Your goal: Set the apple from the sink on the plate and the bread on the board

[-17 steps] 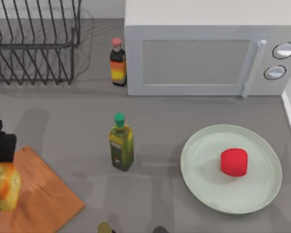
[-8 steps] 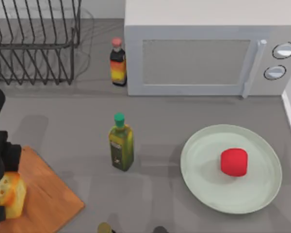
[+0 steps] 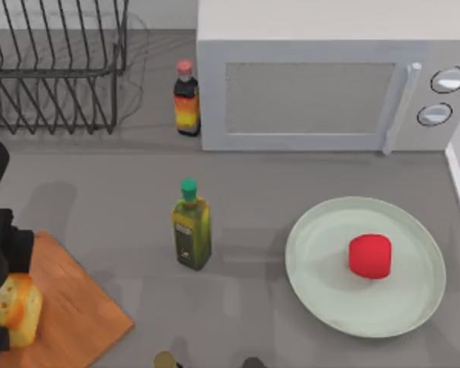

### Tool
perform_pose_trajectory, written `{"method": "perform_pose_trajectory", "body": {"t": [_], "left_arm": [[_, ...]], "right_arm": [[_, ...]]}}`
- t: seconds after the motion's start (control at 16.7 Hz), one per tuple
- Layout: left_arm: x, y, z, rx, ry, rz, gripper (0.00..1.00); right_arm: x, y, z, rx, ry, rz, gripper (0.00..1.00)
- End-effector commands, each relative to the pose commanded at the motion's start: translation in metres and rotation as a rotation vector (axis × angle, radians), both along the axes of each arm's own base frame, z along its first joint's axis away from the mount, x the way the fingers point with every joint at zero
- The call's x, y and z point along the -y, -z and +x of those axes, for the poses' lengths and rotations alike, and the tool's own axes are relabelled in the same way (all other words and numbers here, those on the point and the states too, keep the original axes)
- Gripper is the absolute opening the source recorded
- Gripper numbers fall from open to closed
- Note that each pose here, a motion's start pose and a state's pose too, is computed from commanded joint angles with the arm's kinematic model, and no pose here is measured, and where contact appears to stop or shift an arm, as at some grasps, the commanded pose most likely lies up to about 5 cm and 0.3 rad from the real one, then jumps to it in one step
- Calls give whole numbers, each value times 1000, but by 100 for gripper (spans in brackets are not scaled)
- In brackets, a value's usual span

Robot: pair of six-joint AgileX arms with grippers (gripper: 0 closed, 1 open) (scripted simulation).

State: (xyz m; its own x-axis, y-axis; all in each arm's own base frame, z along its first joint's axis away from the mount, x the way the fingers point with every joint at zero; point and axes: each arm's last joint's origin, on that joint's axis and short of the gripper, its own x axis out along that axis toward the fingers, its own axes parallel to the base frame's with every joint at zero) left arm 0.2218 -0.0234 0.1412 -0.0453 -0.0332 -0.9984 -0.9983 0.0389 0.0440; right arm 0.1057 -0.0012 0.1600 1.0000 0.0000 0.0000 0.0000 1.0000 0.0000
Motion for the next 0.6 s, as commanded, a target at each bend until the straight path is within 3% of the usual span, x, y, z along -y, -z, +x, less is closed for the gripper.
{"method": "perform_pose_trajectory", "body": {"t": [0.54, 0.6], "left_arm": [[0, 0, 0, 0, 0, 0, 98], [0, 0, 0, 0, 0, 0, 100]], "right_arm": [[0, 0, 0, 0, 0, 0, 100], [0, 0, 0, 0, 0, 0, 100]]}}
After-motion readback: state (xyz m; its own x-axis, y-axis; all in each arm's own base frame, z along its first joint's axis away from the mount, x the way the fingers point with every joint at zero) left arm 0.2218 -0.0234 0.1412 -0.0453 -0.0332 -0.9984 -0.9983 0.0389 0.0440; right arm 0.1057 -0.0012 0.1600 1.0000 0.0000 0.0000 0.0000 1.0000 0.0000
